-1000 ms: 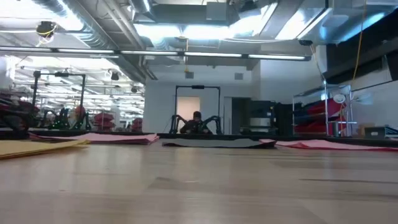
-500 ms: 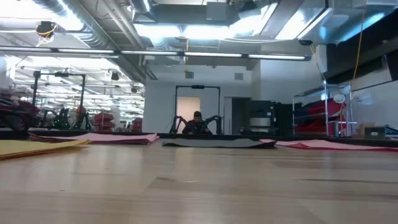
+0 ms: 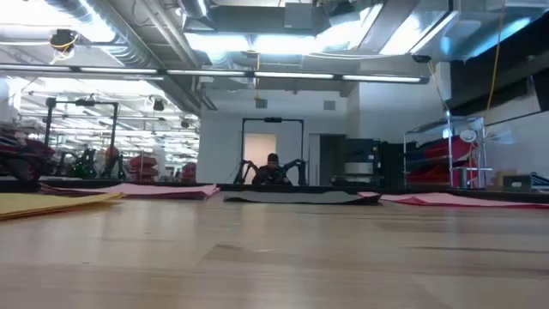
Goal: Organize paper
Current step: Stack the pink paper on top of the stacked pink papers
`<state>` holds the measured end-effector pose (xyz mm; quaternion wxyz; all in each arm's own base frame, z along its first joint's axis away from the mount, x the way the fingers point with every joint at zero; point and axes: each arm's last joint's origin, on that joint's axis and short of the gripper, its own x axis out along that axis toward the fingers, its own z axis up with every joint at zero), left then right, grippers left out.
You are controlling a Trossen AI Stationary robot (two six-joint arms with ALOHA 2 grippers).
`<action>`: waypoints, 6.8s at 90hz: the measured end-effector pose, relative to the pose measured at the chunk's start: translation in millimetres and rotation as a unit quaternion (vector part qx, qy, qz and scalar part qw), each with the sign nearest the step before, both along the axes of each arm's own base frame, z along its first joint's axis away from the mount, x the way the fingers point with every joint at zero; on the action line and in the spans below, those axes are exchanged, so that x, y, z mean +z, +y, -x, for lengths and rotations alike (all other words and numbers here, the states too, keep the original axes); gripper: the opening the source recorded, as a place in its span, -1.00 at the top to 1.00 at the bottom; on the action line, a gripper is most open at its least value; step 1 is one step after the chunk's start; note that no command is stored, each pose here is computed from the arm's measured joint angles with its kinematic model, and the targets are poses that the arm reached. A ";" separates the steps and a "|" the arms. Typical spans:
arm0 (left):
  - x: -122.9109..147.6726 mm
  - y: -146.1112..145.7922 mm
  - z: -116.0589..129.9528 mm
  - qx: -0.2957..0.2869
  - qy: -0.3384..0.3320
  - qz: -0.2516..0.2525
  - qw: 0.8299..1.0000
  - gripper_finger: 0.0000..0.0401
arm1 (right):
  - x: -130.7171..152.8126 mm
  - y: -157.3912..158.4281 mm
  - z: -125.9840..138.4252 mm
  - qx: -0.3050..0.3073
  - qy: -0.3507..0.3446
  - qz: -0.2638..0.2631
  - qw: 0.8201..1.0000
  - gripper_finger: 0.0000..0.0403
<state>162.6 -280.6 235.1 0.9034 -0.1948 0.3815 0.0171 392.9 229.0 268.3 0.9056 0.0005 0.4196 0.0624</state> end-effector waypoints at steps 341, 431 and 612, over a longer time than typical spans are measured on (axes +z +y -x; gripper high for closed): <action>-106.9 394.5 -9.7 0.366 0.126 0.045 0.921 1.00 | -162.8 -268.2 -93.3 0.066 -0.034 0.200 0.977 0.97; 1.7 393.2 -3.8 0.343 -0.114 -0.013 0.932 1.00 | -67.5 -286.4 -44.6 -0.063 0.060 0.175 0.981 1.00; -16.0 375.1 20.5 0.334 0.026 0.030 0.942 1.00 | -132.8 -342.7 -21.2 -0.424 0.150 -0.241 0.860 0.44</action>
